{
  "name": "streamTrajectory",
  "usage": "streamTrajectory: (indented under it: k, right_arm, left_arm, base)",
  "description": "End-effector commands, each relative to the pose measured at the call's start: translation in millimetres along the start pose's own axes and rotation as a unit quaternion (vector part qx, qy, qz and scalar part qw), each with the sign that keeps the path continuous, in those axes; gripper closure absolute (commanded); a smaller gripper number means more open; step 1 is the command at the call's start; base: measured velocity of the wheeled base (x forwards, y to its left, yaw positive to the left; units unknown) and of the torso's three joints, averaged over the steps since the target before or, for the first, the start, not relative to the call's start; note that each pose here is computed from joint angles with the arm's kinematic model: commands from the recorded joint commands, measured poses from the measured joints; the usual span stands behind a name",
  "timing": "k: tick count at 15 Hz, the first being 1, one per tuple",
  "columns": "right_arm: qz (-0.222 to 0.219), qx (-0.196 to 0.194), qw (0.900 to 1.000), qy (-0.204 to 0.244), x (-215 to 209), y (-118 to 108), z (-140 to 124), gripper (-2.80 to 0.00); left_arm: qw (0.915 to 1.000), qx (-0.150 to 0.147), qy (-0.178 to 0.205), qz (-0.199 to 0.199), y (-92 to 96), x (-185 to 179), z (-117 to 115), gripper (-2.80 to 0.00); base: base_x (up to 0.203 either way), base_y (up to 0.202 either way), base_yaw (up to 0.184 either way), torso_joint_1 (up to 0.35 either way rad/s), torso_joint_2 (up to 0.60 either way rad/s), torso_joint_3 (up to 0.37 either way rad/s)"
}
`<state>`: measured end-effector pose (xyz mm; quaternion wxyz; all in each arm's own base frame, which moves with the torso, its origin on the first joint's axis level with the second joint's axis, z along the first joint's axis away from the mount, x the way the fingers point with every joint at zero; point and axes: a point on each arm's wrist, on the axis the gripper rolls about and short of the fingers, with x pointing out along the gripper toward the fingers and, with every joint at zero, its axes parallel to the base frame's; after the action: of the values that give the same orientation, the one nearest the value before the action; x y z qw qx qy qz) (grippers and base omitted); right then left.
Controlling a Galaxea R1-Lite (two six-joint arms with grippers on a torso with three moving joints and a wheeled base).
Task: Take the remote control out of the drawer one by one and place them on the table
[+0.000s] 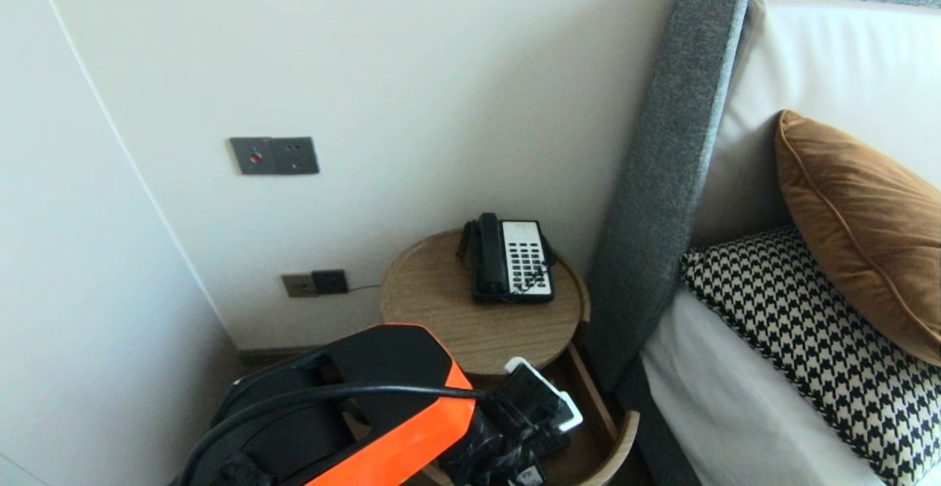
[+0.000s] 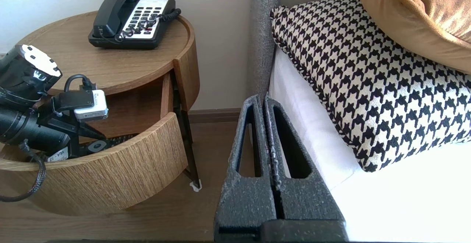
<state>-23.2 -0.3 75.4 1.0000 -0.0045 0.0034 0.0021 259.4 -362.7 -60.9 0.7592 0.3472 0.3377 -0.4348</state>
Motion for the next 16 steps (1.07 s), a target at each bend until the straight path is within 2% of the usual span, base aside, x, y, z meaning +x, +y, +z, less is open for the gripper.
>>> streamTrajectory:
  k: [1, 8, 16]
  right_arm:
    - [0.000, 0.000, 1.000, -0.001, 0, 0, 0, 0.00]
    - [0.000, 0.000, 1.000, -0.002, 0, 0, 0, 0.00]
    - [0.000, 0.000, 1.000, -0.001, 0, 0, 0, 0.00]
  left_arm:
    - [1.0000, 0.001, 0.000, 0.000, -0.3, 1, 0, 0.00]
    - [1.0000, -0.003, -0.007, 0.001, -0.3, 0, 2, 0.00]
    - [0.9985, -0.020, -0.047, 0.021, 8.4, -27, 26, 0.00]
  base:
    - [0.000, 0.000, 0.000, 0.000, 0.00, 0.000]
    - [0.000, 0.000, 0.000, 0.000, 0.00, 0.000]
    - [0.000, 0.000, 0.000, 0.000, 0.00, 0.000]
